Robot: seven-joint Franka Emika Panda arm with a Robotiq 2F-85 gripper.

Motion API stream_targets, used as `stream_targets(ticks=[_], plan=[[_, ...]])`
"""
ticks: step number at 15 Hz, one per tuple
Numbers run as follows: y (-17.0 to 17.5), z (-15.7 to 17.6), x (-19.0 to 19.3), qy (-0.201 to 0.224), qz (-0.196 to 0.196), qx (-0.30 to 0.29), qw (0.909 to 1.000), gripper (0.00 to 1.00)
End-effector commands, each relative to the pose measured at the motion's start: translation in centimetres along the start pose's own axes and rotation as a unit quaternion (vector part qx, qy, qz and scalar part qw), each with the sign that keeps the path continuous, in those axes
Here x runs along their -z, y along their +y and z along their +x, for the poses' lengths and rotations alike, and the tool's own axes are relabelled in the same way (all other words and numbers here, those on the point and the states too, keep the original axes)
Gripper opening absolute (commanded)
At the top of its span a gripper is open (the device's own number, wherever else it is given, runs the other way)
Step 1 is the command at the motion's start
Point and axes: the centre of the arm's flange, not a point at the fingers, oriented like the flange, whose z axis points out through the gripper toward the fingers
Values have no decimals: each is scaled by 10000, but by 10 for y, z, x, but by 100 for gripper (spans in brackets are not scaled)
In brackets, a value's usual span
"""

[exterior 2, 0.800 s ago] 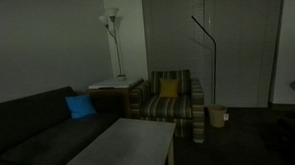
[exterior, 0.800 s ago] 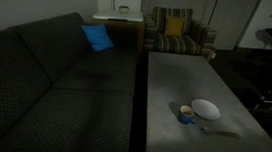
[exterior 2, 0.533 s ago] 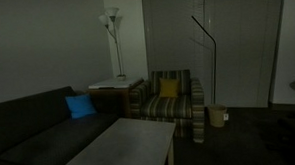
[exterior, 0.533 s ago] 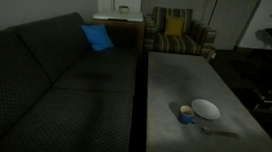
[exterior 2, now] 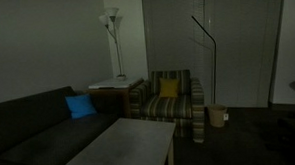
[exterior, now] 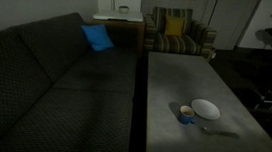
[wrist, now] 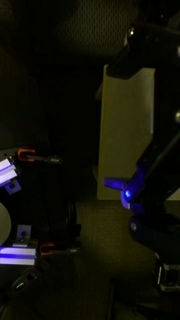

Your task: Place the blue mug on the white plate

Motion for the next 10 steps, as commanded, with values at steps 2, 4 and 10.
stream_targets(ticks=[2, 4, 10], plan=[[-2, 38, 0, 180, -215, 482, 9984, 100], [-2, 58, 0, 398, -343, 690, 9962, 100], [-6, 123, -1, 782, -77, 1648, 9832, 100]])
